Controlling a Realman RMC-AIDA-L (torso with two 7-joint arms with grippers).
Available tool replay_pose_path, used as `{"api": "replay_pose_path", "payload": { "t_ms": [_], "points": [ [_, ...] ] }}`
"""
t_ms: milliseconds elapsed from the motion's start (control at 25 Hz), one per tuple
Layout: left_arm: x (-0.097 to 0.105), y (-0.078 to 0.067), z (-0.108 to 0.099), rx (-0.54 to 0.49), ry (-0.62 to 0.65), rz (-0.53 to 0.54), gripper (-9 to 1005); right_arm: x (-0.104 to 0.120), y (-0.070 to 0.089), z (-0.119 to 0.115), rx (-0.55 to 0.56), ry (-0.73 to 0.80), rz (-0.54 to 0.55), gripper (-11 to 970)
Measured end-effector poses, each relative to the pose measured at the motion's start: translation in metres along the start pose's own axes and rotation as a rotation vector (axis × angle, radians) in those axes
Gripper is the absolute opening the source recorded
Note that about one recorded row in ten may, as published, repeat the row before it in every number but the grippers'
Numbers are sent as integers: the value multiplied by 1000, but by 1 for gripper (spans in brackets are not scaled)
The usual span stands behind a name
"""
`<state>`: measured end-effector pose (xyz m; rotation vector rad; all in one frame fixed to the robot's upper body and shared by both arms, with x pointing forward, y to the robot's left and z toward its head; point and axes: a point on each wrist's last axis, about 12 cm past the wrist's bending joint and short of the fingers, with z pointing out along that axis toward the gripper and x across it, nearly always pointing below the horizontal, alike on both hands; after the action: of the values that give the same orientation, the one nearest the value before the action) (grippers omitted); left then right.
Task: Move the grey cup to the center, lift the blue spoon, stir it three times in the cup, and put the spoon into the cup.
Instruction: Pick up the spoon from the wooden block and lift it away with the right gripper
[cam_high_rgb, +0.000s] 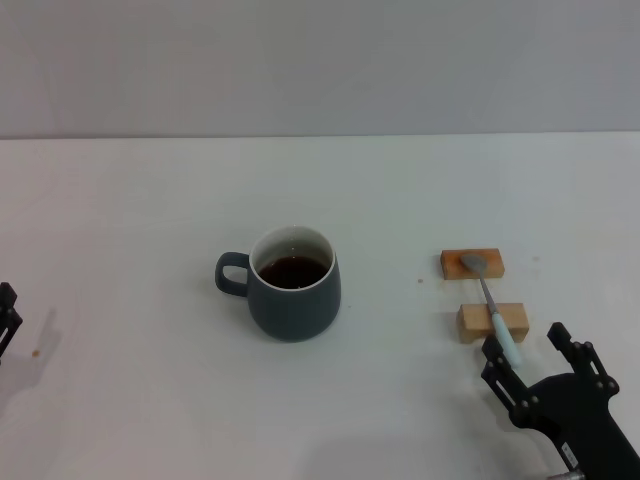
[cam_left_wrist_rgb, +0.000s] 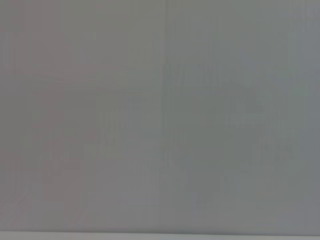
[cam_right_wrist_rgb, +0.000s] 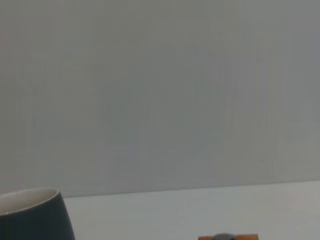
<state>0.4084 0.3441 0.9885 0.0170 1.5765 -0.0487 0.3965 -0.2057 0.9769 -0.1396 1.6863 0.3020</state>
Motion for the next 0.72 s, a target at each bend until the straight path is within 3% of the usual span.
{"api": "replay_pose_path", "payload": {
  "t_ms": [720],
  "points": [
    [0, -3, 2, 7, -3, -5, 859, 4, -3, 3, -7, 37, -16, 828]
  ]
}}
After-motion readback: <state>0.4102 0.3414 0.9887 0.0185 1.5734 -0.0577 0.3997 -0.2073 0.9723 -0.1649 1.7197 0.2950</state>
